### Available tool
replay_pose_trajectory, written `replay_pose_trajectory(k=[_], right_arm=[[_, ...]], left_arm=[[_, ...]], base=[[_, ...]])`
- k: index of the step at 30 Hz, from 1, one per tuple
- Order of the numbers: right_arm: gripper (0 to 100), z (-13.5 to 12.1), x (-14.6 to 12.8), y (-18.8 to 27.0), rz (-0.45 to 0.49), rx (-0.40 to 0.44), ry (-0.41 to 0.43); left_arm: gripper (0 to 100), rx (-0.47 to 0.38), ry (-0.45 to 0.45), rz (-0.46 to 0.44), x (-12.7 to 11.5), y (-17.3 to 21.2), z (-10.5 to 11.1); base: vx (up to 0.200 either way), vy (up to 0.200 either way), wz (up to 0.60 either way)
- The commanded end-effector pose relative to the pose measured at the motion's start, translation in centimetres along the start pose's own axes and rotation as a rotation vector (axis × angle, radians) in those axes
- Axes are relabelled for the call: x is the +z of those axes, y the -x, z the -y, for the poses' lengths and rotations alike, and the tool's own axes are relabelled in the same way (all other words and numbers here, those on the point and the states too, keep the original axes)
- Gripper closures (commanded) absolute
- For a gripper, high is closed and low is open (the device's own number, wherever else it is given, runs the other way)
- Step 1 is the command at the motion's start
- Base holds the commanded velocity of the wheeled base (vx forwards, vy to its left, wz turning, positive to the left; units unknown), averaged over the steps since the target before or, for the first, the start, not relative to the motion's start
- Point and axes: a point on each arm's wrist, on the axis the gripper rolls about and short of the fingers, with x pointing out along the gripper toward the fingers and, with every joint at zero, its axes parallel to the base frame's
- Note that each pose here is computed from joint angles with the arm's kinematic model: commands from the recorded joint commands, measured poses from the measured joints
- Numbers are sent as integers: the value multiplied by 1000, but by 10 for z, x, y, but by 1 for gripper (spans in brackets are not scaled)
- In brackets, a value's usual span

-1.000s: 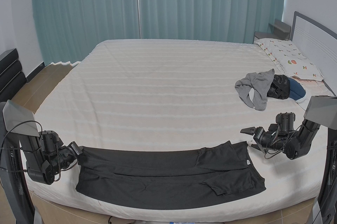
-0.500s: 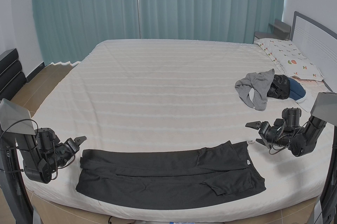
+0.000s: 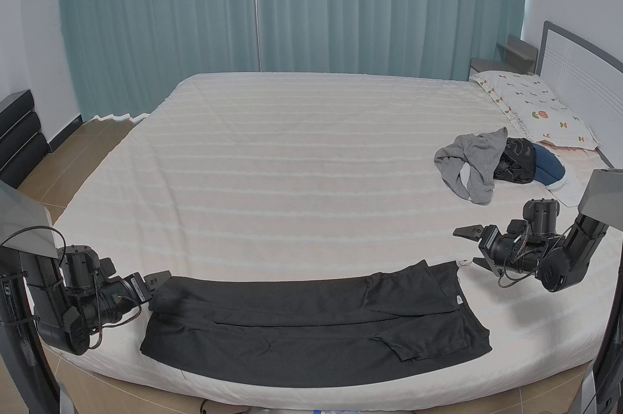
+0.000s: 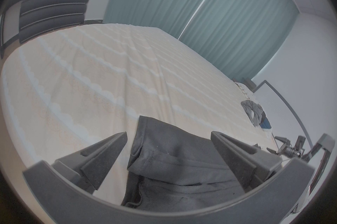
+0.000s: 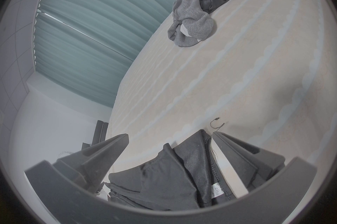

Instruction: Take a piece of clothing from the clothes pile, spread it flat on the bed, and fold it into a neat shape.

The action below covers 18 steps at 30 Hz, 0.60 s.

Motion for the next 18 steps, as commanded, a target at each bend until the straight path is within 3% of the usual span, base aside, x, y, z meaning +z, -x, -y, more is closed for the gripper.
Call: replay_pose_trajectory(k=[1, 9, 10, 18], right_arm=[[0, 1, -2, -1, -8, -3, 0], [0, 1, -2, -1, -8, -3, 1], [0, 1, -2, -1, -8, -3, 1], [0, 2, -2, 0, -12, 0, -7]], left_arm=[[0, 1, -7, -30, -11, -1, -2], [0, 5, -6, -45, -18, -6, -5], [100, 3, -7, -46, -18, -6, -5], [100, 9, -4, -25, -15, -6, -4]], base=[[0, 0, 0], [0, 0, 0], [0, 0, 0], [0, 0, 0]])
